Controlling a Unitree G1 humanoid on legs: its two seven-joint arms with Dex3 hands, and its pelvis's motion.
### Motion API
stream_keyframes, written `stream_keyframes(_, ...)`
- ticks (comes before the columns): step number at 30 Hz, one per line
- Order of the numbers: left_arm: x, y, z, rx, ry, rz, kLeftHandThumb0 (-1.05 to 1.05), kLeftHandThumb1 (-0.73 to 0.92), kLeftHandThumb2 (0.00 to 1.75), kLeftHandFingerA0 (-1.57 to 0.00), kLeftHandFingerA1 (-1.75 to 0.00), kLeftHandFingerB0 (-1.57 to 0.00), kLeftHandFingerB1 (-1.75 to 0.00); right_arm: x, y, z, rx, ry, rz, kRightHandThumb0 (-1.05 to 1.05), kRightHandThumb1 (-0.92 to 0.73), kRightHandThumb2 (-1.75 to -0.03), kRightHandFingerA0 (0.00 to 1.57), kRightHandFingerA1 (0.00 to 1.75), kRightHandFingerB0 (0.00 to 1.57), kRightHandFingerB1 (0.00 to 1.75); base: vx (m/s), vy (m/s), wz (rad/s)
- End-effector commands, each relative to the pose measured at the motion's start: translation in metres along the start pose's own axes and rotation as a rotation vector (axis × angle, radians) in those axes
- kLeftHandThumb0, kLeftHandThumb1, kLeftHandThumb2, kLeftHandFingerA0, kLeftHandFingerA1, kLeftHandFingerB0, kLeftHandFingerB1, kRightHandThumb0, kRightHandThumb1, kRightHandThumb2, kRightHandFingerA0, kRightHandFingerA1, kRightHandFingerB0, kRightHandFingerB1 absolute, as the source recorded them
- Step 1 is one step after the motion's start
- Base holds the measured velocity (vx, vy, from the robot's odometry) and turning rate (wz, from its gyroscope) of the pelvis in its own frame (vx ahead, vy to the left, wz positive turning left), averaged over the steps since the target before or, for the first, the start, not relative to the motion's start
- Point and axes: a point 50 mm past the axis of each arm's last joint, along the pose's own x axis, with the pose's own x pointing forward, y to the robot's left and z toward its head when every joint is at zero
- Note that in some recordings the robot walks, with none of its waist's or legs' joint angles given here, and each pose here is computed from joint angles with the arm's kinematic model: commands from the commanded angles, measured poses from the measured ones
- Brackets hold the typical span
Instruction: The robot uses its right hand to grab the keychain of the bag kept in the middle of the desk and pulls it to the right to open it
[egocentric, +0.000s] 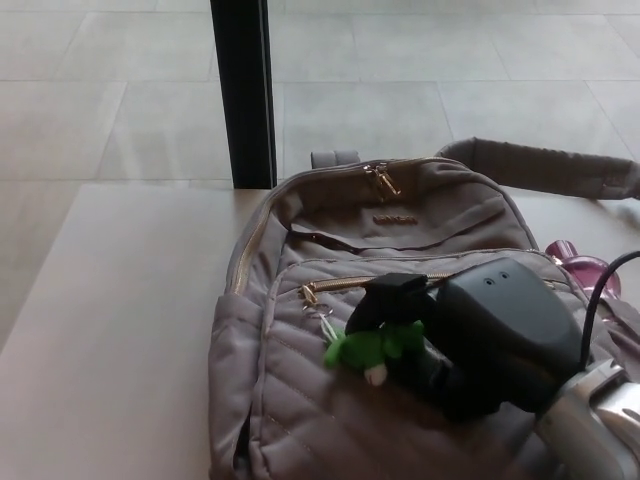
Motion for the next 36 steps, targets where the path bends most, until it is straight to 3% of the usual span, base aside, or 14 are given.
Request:
stream_keyframes(1,-0.001,0.002,-0.001,-0.003,-0.004,0.014,-0.54,0.71,0.61,-0.57,-0.48,-0.49,-0.4,-0.008,0.014,-0.002,0.05,-0.003,-0.003,-0.25,-0.41,-1.23,1.07,1.75,0.94,0.98,0.0,0.0,0.0)
stream_keyframes(2,-0.004,0.004,-0.001,0.04,-0.021,-0.004,-0.56,0.72,0.62,-0.55,-0.5,-0.46,-0.4,-0.008,0.014,0.0,0.064,-0.03,-0.043,-0.25,-0.39,-1.24,1.08,1.75,0.96,0.92,0.0,0.0,0.0)
stream_keyframes(3,-0.004,0.004,-0.002,0.029,-0.025,-0.017,-0.57,0.73,0.6,-0.54,-0.5,-0.44,-0.39,-0.008,0.013,0.0,0.072,-0.055,-0.069,-0.33,-0.51,-1.17,1.31,1.4,0.9,0.93,0.0,0.0,0.0)
stream_keyframes(5,-0.005,0.004,-0.002,0.073,-0.027,-0.021,-0.62,0.73,0.62,-0.54,-0.47,-0.46,-0.4,-0.009,0.012,0.001,0.085,-0.09,-0.119,-0.28,-0.49,-1.23,1.14,1.75,0.96,1.0,0.0,0.0,0.0)
stream_keyframes(9,-0.007,0.004,-0.001,0.097,-0.048,-0.05,-0.6,0.77,0.63,-0.51,-0.47,-0.41,-0.4,-0.01,0.012,0.0,0.108,-0.121,-0.174,-0.29,-0.49,-1.21,1.08,1.75,0.83,1.61,0.0,0.0,0.0)
stream_keyframes(12,-0.008,0.004,-0.002,0.151,-0.052,-0.049,-0.63,0.8,0.64,-0.52,-0.46,-0.4,-0.38,-0.01,0.012,-0.001,0.125,-0.132,-0.182,-0.3,-0.52,-1.2,1.07,1.75,0.77,1.75,0.0,0.0,0.0)
stream_keyframes(16,-0.007,0.004,-0.002,0.1,-0.041,-0.032,-0.66,0.63,0.99,-0.48,-0.61,-0.36,-0.53,-0.01,0.006,-0.004,0.095,-0.128,-0.173,-0.32,-0.54,-1.15,1.04,1.75,0.75,1.65,0.0,0.0,0.0)
stream_keyframes(17,-0.007,0.004,-0.003,0.093,-0.037,-0.033,-0.67,0.8,0.64,-0.54,-0.51,-0.4,-0.4,-0.01,0.005,-0.004,0.096,-0.131,-0.176,-0.31,-0.51,-1.21,1.03,1.75,0.81,1.62,0.0,0.0,0.0)
stream_keyframes(30,-0.008,0.006,-0.005,0.137,-0.02,-0.035,-0.7,0.85,0.65,-0.49,-0.47,-0.37,-0.39,-0.002,-0.022,-0.013,0.074,-0.132,-0.227,-0.29,-0.5,-1.24,1.01,1.75,0.81,1.62,0.0,0.0,0.0)
stream_keyframes(31,-0.008,0.006,-0.005,0.152,-0.017,-0.026,-0.71,0.67,1.02,-0.46,-0.59,-0.34,-0.53,0.001,-0.029,-0.016,0.028,-0.119,-0.215,-0.3,-0.49,-1.23,1.01,1.75,0.79,1.65,0.0,0.0,0.0)
stream_keyframes(32,-0.008,0.006,-0.005,0.152,-0.017,-0.026,-0.71,0.67,1.02,-0.46,-0.59,-0.34,-0.53,0.001,-0.029,-0.016,0.028,-0.119,-0.214,-0.3,-0.49,-1.23,1.01,1.75,0.79,1.65,0.0,0.0,0.0)
stream_keyframes(33,-0.008,0.006,-0.005,0.142,-0.019,-0.029,-0.71,0.85,0.65,-0.51,-0.48,-0.38,-0.4,0.002,-0.032,-0.016,0.007,-0.126,-0.216,-0.29,-0.48,-1.17,1.03,1.75,0.73,1.71,0.0,0.0,0.0)
stream_keyframes(35,-0.008,0.006,-0.005,0.143,-0.018,-0.03,-0.72,0.85,0.66,-0.51,-0.47,-0.38,-0.39,0.004,-0.039,-0.018,-0.023,-0.138,-0.217,-0.3,-0.49,-1.15,1.03,1.75,0.73,1.69,0.0,0.0,0.0)
stream_keyframes(36,-0.009,0.007,-0.006,0.138,-0.017,-0.027,-0.72,0.84,0.65,-0.55,-0.48,-0.41,-0.41,0.007,-0.046,-0.018,-0.048,-0.14,-0.226,-0.37,-0.5,-1.14,1.25,1.39,0.91,1.13,0.0,0.0,0.0)
